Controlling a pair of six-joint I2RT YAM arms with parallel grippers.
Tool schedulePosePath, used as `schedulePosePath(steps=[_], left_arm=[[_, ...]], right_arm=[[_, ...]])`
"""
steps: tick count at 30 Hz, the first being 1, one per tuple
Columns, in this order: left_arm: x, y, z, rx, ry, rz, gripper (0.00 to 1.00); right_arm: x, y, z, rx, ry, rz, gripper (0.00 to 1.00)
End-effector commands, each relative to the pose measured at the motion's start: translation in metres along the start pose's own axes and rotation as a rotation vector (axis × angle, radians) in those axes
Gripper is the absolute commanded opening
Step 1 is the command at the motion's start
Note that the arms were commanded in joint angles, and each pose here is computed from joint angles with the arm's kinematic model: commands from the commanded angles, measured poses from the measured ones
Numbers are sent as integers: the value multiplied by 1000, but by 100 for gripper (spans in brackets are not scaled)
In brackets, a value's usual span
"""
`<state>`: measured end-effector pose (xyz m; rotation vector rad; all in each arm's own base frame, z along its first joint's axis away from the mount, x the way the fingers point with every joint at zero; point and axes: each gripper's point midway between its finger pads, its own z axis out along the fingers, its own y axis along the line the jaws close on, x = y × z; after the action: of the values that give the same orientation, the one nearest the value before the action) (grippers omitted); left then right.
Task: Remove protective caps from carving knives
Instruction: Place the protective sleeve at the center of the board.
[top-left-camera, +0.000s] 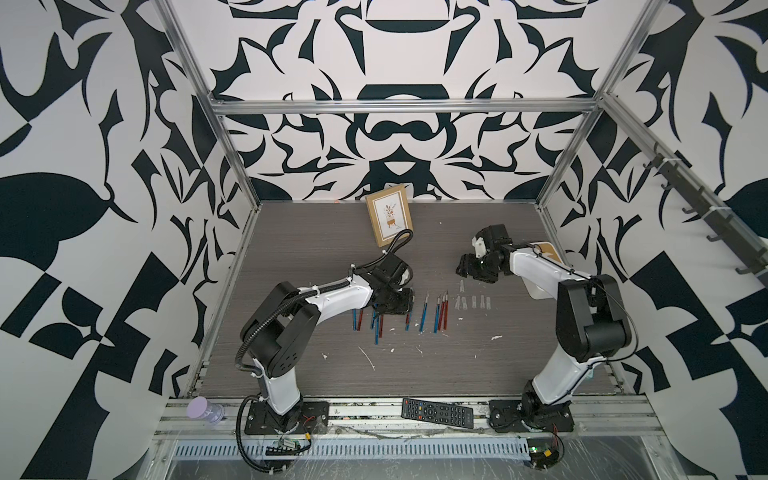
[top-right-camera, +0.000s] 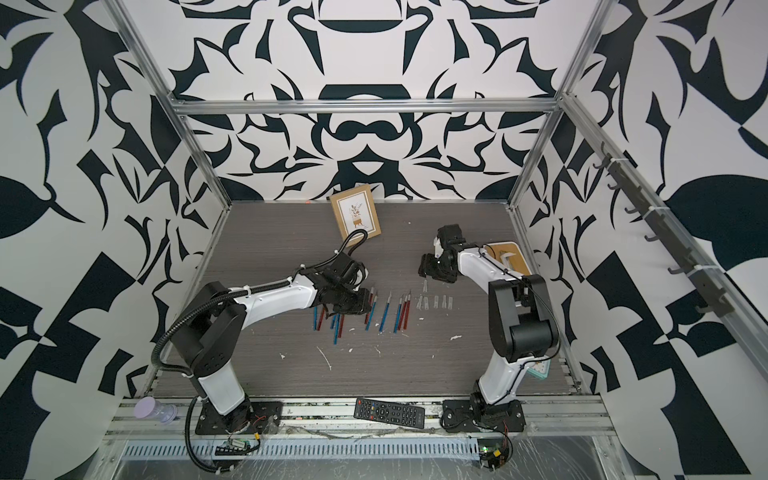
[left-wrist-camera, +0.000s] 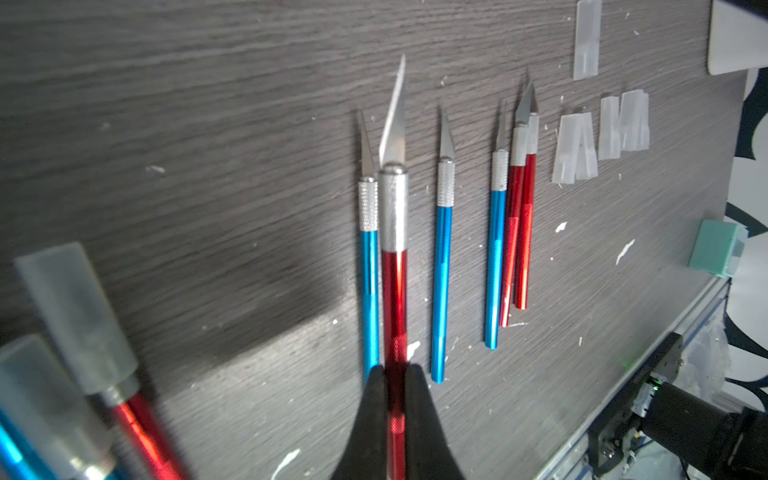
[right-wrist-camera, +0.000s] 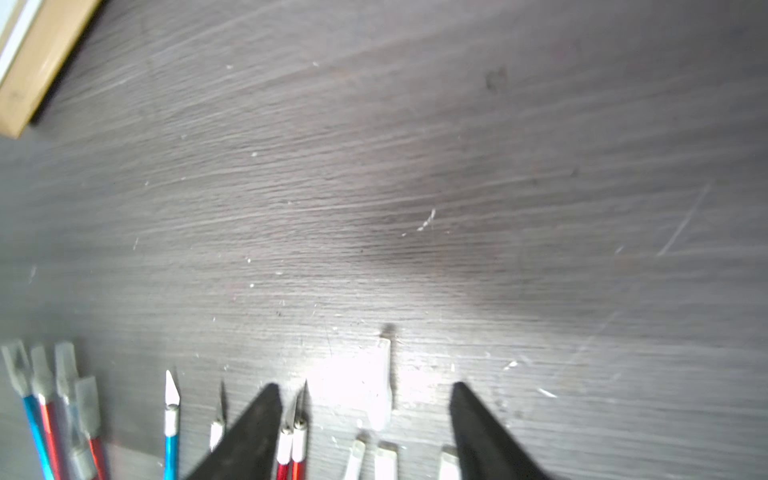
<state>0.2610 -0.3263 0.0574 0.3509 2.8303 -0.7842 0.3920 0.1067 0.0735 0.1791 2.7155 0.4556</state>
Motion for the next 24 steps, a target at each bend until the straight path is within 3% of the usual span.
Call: schedulePosePath(steps=[1, 7, 24], left_arm=[[-6, 1, -10, -38, -24, 1, 0], [-9, 12, -12, -116, -29, -4, 0], [-6, 22, 1, -222, 20, -17, 0]], right_arm=[[-1, 2, -14, 9, -29, -19, 78], [3, 0, -17, 8, -41, -25, 99], [7, -2, -17, -41, -33, -14, 100]])
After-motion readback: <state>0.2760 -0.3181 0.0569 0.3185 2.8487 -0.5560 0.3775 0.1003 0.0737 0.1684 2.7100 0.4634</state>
